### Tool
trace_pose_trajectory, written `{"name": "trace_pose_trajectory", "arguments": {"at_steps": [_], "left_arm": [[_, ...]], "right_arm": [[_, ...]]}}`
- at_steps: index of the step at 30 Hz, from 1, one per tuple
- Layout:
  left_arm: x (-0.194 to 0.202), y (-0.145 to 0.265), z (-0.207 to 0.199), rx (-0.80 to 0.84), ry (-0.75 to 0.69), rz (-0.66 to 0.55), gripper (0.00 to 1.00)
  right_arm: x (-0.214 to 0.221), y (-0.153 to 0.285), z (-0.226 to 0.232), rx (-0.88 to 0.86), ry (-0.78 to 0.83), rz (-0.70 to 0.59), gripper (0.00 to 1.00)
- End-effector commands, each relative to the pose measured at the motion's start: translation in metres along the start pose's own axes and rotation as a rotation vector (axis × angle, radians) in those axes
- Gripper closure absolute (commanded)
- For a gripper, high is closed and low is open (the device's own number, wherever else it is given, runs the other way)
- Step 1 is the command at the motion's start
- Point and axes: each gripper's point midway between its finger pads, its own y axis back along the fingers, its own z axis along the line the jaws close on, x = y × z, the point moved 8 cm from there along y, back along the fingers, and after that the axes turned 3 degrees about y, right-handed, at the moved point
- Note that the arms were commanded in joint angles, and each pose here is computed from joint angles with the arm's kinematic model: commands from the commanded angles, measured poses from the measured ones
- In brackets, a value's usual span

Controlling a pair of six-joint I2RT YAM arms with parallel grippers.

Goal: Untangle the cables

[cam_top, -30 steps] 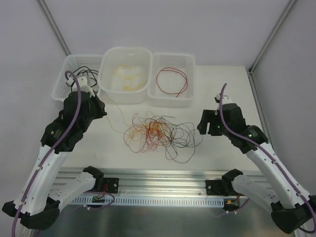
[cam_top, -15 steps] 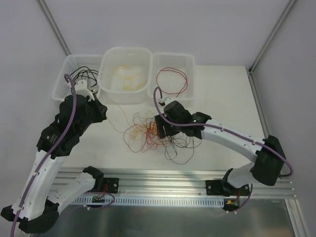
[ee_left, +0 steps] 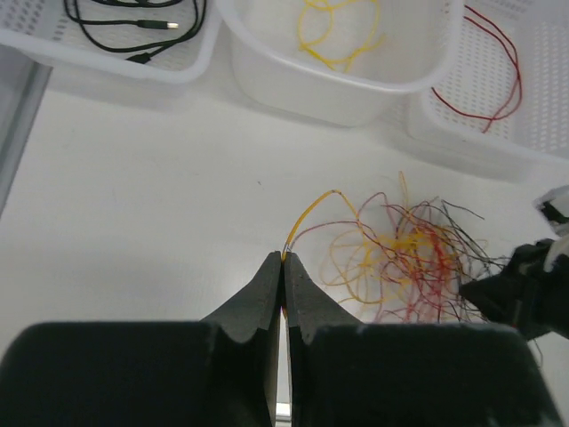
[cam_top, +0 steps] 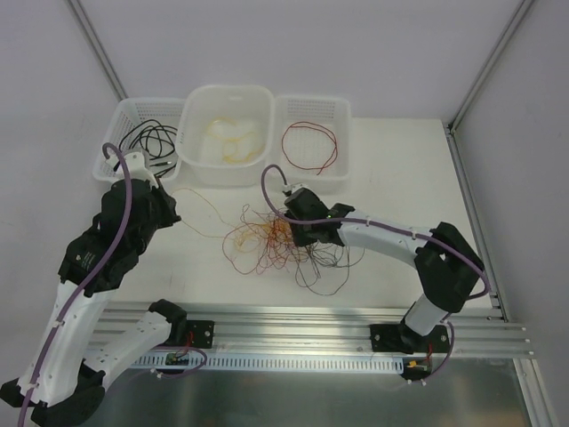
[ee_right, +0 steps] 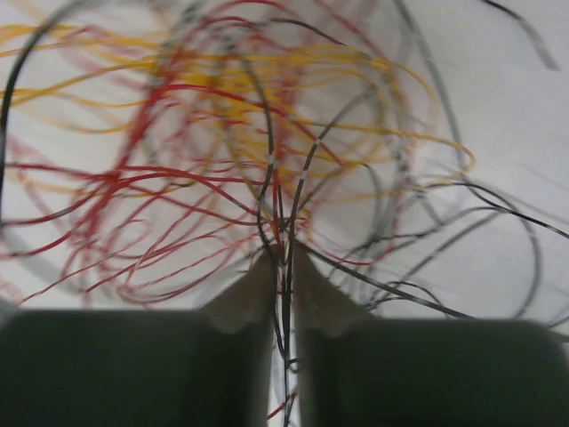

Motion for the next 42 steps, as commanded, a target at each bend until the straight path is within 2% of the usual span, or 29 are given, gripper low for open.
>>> {"name": "trace_pose_trajectory", "arguments": {"at_steps": [1,3,8,12,16,18,21,23,25,28,30,32,33,34,36,37,38,39,42], "left_arm": [[-0.005,0.011,0.022,-0.163,0.008,-0.08,1.0],[-0.009,0.02,0.031,-0.214,0.008,-0.113,1.0],[-0.02,0.033,0.052,-0.395,-0.018,-0.192,1.0],[-0.027,0.041,0.059,-0.463,-0.023,-0.219,1.0],[-0.026,0.034,0.052,-0.429,-0.043,-0.179,1.0],[-0.018,0.019,0.043,-0.384,-0.074,-0.103,1.0],[0.01,-0.009,0.021,-0.237,-0.085,0.081,1.0],[0.023,-0.029,0.012,-0.209,-0.082,0.137,1.0],[0.046,-0.049,0.012,-0.214,-0.098,0.206,0.77],[0.063,-0.065,0.004,-0.186,-0.047,0.265,0.24],[0.066,-0.068,-0.006,-0.119,0.006,0.279,0.12],[0.069,-0.067,-0.022,-0.008,0.09,0.313,0.03],[0.074,-0.069,-0.032,0.054,0.114,0.325,0.02],[0.078,-0.069,-0.04,0.095,0.136,0.341,0.01],[0.097,-0.066,-0.062,0.199,0.176,0.425,0.01],[0.102,-0.068,-0.075,0.244,0.189,0.432,0.01],[0.107,-0.068,-0.085,0.267,0.221,0.447,0.01],[0.12,-0.062,-0.098,0.301,0.194,0.466,0.02],[0.14,-0.072,-0.126,0.292,0.249,0.449,0.09]], "right_arm": [[0.01,0.019,-0.063,0.179,-0.121,-0.013,0.94],[0.017,0.037,-0.104,0.273,-0.204,0.0,0.99],[0.027,0.125,-0.183,0.495,-0.387,-0.121,0.99],[0.022,0.177,-0.205,0.547,-0.475,-0.225,0.99],[0.012,0.183,-0.195,0.426,-0.444,-0.217,0.95],[0.014,0.171,-0.194,0.395,-0.448,-0.183,0.94],[0.024,0.151,-0.192,0.348,-0.467,-0.128,0.92],[0.026,0.141,-0.191,0.324,-0.47,-0.111,0.91],[0.032,0.131,-0.189,0.309,-0.469,-0.07,0.91],[0.033,0.124,-0.176,0.281,-0.412,-0.035,0.89],[0.034,0.122,-0.173,0.288,-0.392,-0.015,0.87],[0.033,0.121,-0.17,0.303,-0.373,-0.005,0.78],[0.033,0.122,-0.171,0.319,-0.367,-0.01,0.73],[0.033,0.123,-0.17,0.322,-0.364,-0.01,0.62],[0.03,0.13,-0.166,0.318,-0.347,-0.032,0.52],[0.028,0.134,-0.164,0.316,-0.338,-0.044,0.43],[0.026,0.138,-0.159,0.305,-0.311,-0.056,0.4],[0.024,0.145,-0.156,0.307,-0.297,-0.079,0.37],[0.023,0.156,-0.144,0.282,-0.259,-0.117,0.36]]}}
